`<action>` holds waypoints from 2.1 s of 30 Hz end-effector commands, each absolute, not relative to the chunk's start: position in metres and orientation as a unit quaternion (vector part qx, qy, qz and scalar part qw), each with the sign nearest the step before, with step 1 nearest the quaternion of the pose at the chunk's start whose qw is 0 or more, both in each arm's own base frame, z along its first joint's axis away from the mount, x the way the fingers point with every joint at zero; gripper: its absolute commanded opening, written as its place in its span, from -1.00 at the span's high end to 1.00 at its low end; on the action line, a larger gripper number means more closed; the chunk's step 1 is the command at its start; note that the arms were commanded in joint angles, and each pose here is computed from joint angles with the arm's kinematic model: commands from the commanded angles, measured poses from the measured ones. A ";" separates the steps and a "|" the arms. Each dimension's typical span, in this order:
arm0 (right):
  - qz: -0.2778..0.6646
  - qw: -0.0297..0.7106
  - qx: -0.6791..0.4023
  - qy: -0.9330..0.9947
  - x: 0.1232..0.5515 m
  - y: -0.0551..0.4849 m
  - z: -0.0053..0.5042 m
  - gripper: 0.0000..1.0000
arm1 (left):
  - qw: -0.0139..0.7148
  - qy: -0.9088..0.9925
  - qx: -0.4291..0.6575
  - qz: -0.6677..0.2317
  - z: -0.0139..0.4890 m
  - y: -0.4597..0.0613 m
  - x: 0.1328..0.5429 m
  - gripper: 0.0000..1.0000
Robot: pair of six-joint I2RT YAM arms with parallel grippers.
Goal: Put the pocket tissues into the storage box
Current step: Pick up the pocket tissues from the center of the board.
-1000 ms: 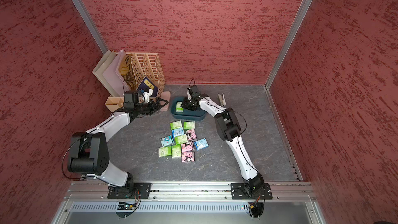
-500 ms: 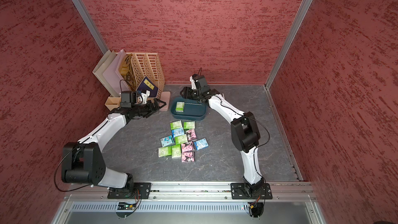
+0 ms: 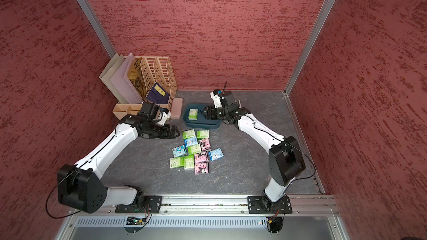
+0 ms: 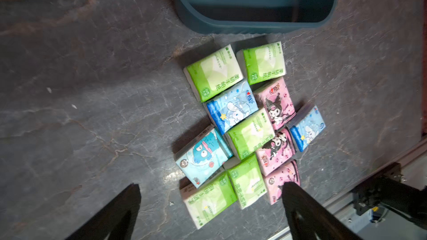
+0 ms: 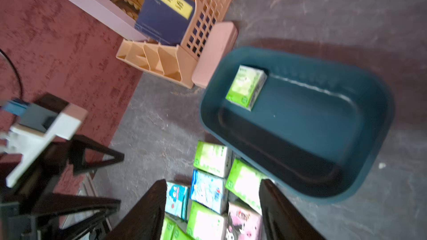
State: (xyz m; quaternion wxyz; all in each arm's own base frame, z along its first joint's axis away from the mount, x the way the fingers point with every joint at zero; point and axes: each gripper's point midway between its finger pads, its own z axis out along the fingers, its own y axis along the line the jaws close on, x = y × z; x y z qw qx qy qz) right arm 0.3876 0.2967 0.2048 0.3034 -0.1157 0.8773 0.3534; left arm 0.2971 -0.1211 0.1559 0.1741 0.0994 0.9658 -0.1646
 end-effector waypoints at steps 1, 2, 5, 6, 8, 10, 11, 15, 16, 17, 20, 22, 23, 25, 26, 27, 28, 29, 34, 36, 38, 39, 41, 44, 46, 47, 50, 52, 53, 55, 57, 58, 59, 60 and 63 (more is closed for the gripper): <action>0.379 0.308 -0.136 0.862 0.374 0.298 0.217 -0.35 | 0.159 0.961 0.200 -0.102 0.142 -0.109 0.302 -0.99; 0.381 0.307 -0.135 0.861 0.371 0.297 0.217 -0.35 | 0.154 0.959 0.214 -0.101 0.135 -0.109 0.305 -0.99; 0.388 0.306 -0.138 0.858 0.364 0.295 0.214 -0.35 | 0.129 0.946 0.256 -0.149 0.117 -0.124 0.303 -0.97; 0.388 0.304 -0.139 0.859 0.363 0.294 0.212 -0.35 | 0.123 0.943 0.264 -0.160 0.112 -0.128 0.305 -0.94; 0.385 0.300 -0.140 0.861 0.360 0.292 0.208 -0.35 | 0.113 0.941 0.270 -0.167 0.102 -0.131 0.311 -0.91; 0.386 0.298 -0.139 0.862 0.358 0.290 0.207 -0.34 | 0.088 0.940 0.277 -0.179 0.094 -0.137 0.310 -0.88; 0.386 0.298 -0.138 0.862 0.356 0.288 0.206 -0.33 | 0.074 0.939 0.282 -0.181 0.090 -0.139 0.308 -0.88; 0.383 0.298 -0.131 0.865 0.352 0.280 0.199 -0.34 | 0.043 0.939 0.288 -0.183 0.074 -0.145 0.300 -0.88; 0.384 0.295 -0.128 0.865 0.351 0.279 0.196 -0.34 | 0.036 0.939 0.287 -0.186 0.071 -0.147 0.297 -0.88; 0.385 0.292 -0.126 0.866 0.350 0.278 0.194 -0.34 | 0.030 0.939 0.285 -0.188 0.067 -0.148 0.295 -0.87; 0.389 0.281 -0.124 0.868 0.346 0.276 0.189 -0.33 | 0.011 0.941 0.283 -0.184 0.057 -0.148 0.286 -0.85; 0.389 0.279 -0.124 0.869 0.345 0.275 0.187 -0.33 | -0.002 0.943 0.278 -0.185 0.050 -0.147 0.281 -0.79; 0.389 0.276 -0.123 0.870 0.345 0.275 0.185 -0.33 | -0.006 0.944 0.275 -0.184 0.047 -0.147 0.280 -0.77; 0.391 0.274 -0.123 0.870 0.345 0.274 0.183 -0.33 | -0.008 0.945 0.271 -0.182 0.044 -0.146 0.279 -0.76; 0.392 0.272 -0.123 0.870 0.344 0.274 0.183 -0.32 | -0.009 0.945 0.270 -0.183 0.043 -0.146 0.278 -0.76; 0.392 0.271 -0.123 0.870 0.344 0.274 0.182 -0.33 | -0.011 0.945 0.269 -0.185 0.043 -0.147 0.277 -0.75; 0.392 0.269 -0.123 0.871 0.344 0.275 0.181 -0.32 | -0.014 0.945 0.267 -0.186 0.042 -0.147 0.275 -0.75; 0.392 0.269 -0.123 0.871 0.344 0.274 0.180 -0.32 | -0.019 0.946 0.266 -0.185 0.041 -0.146 0.274 -0.74; 0.393 0.267 -0.118 0.872 0.344 0.272 0.177 -0.31 | -0.037 0.947 0.261 -0.182 0.033 -0.146 0.268 -0.58; 0.394 0.267 -0.117 0.872 0.344 0.272 0.177 -0.31 | -0.042 0.948 0.259 -0.178 0.030 -0.146 0.268 -0.56; 0.394 0.265 -0.118 0.872 0.343 0.272 0.178 -0.31 | -0.046 0.950 0.259 -0.169 0.027 -0.144 0.268 -0.53; 0.394 0.263 -0.117 0.873 0.343 0.272 0.177 -0.31 | -0.049 0.950 0.258 -0.167 0.026 -0.143 0.267 -0.53; 0.394 0.263 -0.118 0.873 0.342 0.271 0.178 -0.31 | -0.056 0.951 0.256 -0.162 0.023 -0.142 0.266 -0.49; 0.393 0.261 -0.118 0.874 0.341 0.270 0.178 -0.31 | -0.055 0.952 0.253 -0.161 0.022 -0.142 0.266 -0.31; 0.392 0.262 -0.117 0.874 0.340 0.268 0.178 -0.30 | -0.052 0.954 0.252 -0.154 0.023 -0.140 0.268 -0.18; 0.392 0.262 -0.115 0.874 0.340 0.268 0.178 -0.31 | -0.051 0.955 0.252 -0.149 0.023 -0.139 0.269 -0.08; 0.391 0.262 -0.113 0.875 0.338 0.266 0.177 -0.30 | -0.050 0.956 0.249 -0.146 0.024 -0.137 0.269 0.07; 0.390 0.262 -0.113 0.875 0.339 0.266 0.177 -0.31 | -0.051 0.957 0.248 -0.142 0.023 -0.136 0.269 0.22; 0.391 0.261 -0.112 0.875 0.339 0.267 0.177 -0.30 | -0.051 0.958 0.247 -0.140 0.023 -0.136 0.270 0.26; 0.392 0.258 -0.112 0.876 0.339 0.267 0.176 -0.30 | -0.052 0.959 0.242 -0.135 0.023 -0.134 0.270 0.60; 0.394 0.259 -0.114 0.875 0.339 0.268 0.177 -0.29 | -0.049 0.962 0.236 -0.127 0.024 -0.132 0.272 0.99; 0.394 0.260 -0.114 0.874 0.340 0.269 0.179 -0.28 | -0.049 0.962 0.235 -0.128 0.026 -0.132 0.273 1.00; 0.395 0.261 -0.114 0.874 0.341 0.269 0.178 -0.27 | -0.047 0.962 0.234 -0.131 0.029 -0.133 0.274 1.00; 0.396 0.263 -0.114 0.872 0.342 0.269 0.179 -0.26 | -0.042 0.962 0.231 -0.135 0.033 -0.134 0.276 1.00; 0.406 0.264 -0.116 0.867 0.344 0.274 0.182 -0.26 | -0.006 0.965 0.214 -0.148 0.053 -0.132 0.288 1.00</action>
